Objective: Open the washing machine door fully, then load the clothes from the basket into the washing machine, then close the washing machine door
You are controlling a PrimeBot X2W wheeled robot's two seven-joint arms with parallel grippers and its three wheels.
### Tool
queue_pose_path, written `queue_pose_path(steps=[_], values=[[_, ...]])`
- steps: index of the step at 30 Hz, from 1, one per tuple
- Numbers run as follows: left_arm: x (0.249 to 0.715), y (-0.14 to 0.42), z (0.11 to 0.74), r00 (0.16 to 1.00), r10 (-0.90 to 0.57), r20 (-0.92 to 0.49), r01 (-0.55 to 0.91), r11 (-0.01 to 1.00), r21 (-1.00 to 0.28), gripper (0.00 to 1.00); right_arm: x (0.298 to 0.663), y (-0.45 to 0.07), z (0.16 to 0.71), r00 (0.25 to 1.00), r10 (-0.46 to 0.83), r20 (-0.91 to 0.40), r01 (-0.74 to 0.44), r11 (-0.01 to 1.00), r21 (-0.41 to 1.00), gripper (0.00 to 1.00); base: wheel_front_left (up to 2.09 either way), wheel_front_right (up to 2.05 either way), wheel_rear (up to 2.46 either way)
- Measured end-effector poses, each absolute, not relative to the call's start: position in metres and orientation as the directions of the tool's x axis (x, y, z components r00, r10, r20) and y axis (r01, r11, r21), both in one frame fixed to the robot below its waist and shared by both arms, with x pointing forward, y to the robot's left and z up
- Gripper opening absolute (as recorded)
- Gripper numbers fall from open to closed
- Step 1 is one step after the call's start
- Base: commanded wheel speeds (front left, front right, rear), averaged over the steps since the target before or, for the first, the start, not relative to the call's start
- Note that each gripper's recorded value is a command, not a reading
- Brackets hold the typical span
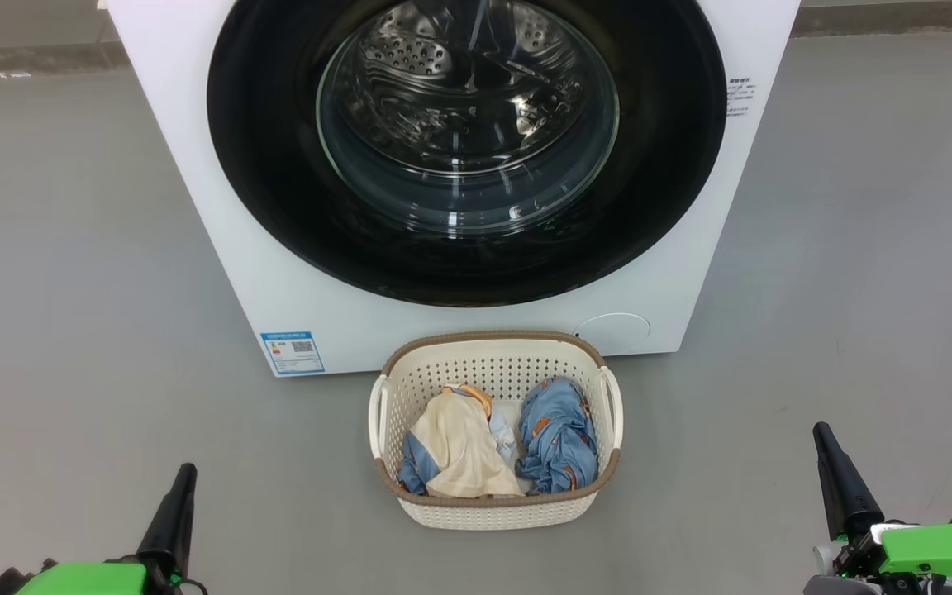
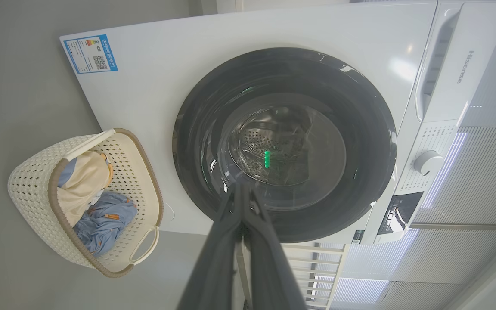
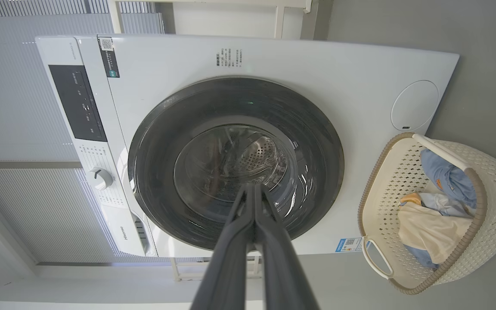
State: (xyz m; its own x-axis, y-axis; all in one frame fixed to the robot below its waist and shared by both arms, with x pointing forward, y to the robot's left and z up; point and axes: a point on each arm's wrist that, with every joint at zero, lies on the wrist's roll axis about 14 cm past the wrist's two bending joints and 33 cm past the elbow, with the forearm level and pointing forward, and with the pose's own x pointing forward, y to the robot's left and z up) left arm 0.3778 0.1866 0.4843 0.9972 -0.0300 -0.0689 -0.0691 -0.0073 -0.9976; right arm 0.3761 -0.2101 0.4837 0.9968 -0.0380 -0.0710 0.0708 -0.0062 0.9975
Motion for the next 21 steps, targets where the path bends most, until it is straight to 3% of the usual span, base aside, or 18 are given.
queue_pose_path(steps=[4, 5, 11, 21], values=[[0.378, 0.187, 0.484, 0.997, -0.03, -0.069, -0.069, -0.007, -0.998, 0.0, 0.376, -0.21, 0.484, 0.997, -0.038, -0.071, 0.071, -0.006, 0.997, 0.0, 0.0, 0.0, 0.0], [0.378, 0.187, 0.484, 0.997, -0.03, -0.069, -0.069, -0.007, -0.998, 1.0, 0.376, -0.21, 0.484, 0.997, -0.038, -0.071, 0.071, -0.006, 0.997, 1.0, 0.0, 0.0, 0.0], [0.362, 0.179, 0.454, 0.986, -0.036, -0.16, -0.161, -0.032, -0.986, 1.0, 0.361, -0.208, 0.453, 0.986, -0.042, -0.163, 0.162, -0.027, 0.986, 1.0, 0.0, 0.0, 0.0], [0.362, 0.179, 0.456, 0.987, -0.03, -0.156, -0.156, -0.017, -0.988, 1.0, 0.361, -0.209, 0.454, 0.985, -0.047, -0.163, 0.164, 0.02, 0.986, 1.0, 0.0, 0.0, 0.0]])
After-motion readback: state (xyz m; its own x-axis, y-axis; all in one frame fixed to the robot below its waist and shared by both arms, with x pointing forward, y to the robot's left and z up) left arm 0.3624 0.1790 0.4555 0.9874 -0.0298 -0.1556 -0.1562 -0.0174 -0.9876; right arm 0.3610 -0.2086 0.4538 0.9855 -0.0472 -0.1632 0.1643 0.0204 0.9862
